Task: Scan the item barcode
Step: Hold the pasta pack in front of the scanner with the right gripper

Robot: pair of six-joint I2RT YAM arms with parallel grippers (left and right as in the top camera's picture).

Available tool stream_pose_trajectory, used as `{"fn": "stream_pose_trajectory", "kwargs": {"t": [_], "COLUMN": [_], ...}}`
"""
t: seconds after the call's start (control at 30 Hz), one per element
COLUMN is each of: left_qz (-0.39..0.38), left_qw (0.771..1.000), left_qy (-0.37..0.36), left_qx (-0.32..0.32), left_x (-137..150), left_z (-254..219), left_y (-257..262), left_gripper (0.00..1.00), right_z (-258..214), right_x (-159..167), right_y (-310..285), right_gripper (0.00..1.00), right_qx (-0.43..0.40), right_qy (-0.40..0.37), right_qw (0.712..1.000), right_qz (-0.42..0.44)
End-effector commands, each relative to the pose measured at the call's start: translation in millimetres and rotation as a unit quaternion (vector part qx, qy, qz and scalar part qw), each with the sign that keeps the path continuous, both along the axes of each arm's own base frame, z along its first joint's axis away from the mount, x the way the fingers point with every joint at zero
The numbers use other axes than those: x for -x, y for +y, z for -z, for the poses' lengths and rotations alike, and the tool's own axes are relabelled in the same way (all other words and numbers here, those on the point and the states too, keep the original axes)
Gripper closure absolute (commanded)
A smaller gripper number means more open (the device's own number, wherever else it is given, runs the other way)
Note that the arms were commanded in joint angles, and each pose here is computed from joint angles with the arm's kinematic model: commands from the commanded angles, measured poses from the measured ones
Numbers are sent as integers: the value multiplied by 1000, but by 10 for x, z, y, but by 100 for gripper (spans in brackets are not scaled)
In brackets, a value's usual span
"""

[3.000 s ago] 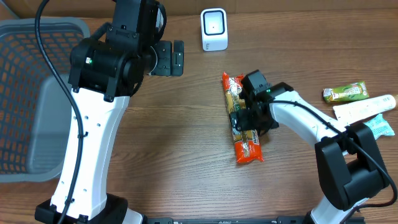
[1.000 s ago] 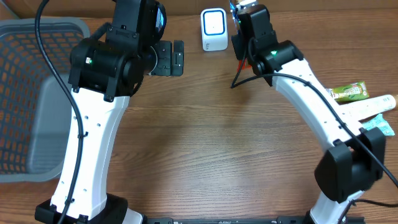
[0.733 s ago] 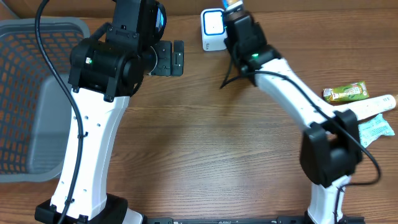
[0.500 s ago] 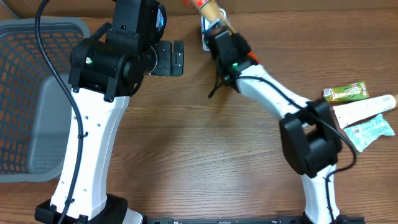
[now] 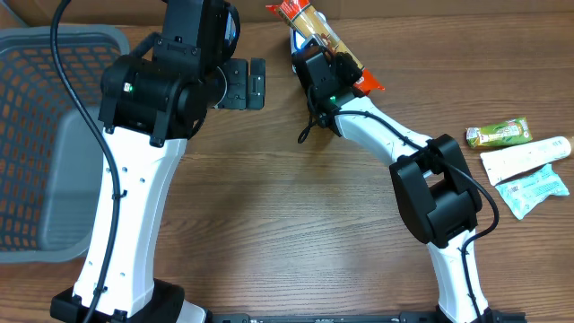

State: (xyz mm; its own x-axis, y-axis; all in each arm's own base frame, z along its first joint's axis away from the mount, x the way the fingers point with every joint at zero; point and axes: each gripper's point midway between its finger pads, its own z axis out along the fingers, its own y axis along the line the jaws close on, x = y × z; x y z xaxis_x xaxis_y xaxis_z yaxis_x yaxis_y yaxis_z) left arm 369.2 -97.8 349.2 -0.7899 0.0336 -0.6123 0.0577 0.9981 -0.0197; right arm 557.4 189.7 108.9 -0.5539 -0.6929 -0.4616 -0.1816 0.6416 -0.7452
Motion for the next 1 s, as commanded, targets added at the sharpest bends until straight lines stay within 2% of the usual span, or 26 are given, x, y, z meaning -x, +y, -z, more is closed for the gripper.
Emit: {"fn": "stream_pose_trajectory", "kwargs": {"t": [0.0,0.27,0.73,0.9,0.97], "left_qz": [3,3,3,3,3], "left_qw": [1000,1000,1000,1000,1000], "left_qy": [-1,-1,-1,-1,-1], "left_qx": [-10,-10,-10,-10,-10], "left_x": [-21,-22,-22,-22,-22], "left_z": [6,7,7,7,7], "left_y": [27,27,27,27,27], "left_gripper": [0,0,0,0,1], "right_z": [-432,-441,-391,-641,-729], "right_x": [-97,-169,-189,-18,99], "right_y": [-115,-281,-237,-240,-173], "right_gripper": [96,96,96,97,97], "right_qx": [-14,-19,-33,-52,-91], "right_qy": [-57,-61,-49,-84,-59], "right_qw": [998,997,998,992,992], "right_qz": [37,49,31,81,64]}}
